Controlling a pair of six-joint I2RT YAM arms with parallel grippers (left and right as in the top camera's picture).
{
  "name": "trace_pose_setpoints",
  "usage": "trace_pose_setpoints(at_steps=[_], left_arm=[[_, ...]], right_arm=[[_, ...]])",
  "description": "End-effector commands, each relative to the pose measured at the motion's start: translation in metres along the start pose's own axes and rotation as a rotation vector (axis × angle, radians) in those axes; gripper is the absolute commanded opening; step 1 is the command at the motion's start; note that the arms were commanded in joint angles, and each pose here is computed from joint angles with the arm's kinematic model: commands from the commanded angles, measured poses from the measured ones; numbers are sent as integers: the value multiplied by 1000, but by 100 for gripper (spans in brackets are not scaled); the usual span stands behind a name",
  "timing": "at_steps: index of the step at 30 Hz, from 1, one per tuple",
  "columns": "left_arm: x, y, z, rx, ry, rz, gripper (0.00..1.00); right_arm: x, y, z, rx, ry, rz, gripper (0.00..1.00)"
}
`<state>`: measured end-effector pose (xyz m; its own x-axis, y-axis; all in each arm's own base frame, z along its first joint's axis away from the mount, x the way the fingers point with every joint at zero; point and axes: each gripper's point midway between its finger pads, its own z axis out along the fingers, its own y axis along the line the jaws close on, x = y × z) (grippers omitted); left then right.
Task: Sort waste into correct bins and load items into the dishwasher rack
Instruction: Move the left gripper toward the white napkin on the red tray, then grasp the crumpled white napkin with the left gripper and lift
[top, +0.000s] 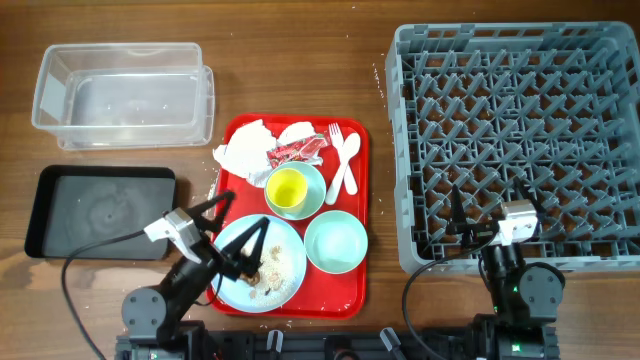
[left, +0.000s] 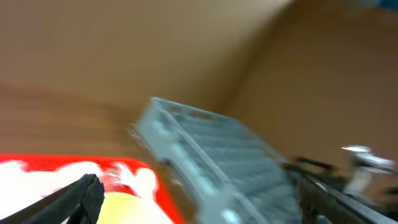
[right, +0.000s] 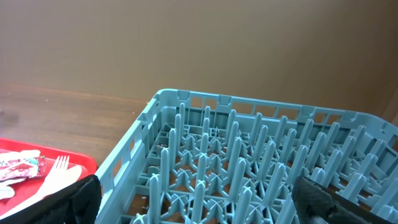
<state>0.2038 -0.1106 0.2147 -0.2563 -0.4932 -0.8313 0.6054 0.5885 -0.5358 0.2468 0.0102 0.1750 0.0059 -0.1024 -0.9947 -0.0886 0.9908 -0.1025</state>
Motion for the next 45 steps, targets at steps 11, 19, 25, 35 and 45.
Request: trace_pose_setpoints(at_steps=[11, 19, 25, 35, 45], left_arm=[[-98, 26, -12, -622, 130, -37, 99], [-104, 43, 35, -717, 542, -254, 99], [-97, 113, 20, -1317, 619, -382, 100], [2, 165, 90, -1191, 886, -590, 96], [77, 210, 117, -1355, 873, -603, 72]], right_arm=[[0, -2, 0, 11, -4, -10, 100], [0, -2, 0, 11, -4, -10, 100], [0, -2, 0, 11, -4, -11, 100], [0, -2, 0, 11, -4, -11, 100], [0, -2, 0, 11, -4, -11, 100]])
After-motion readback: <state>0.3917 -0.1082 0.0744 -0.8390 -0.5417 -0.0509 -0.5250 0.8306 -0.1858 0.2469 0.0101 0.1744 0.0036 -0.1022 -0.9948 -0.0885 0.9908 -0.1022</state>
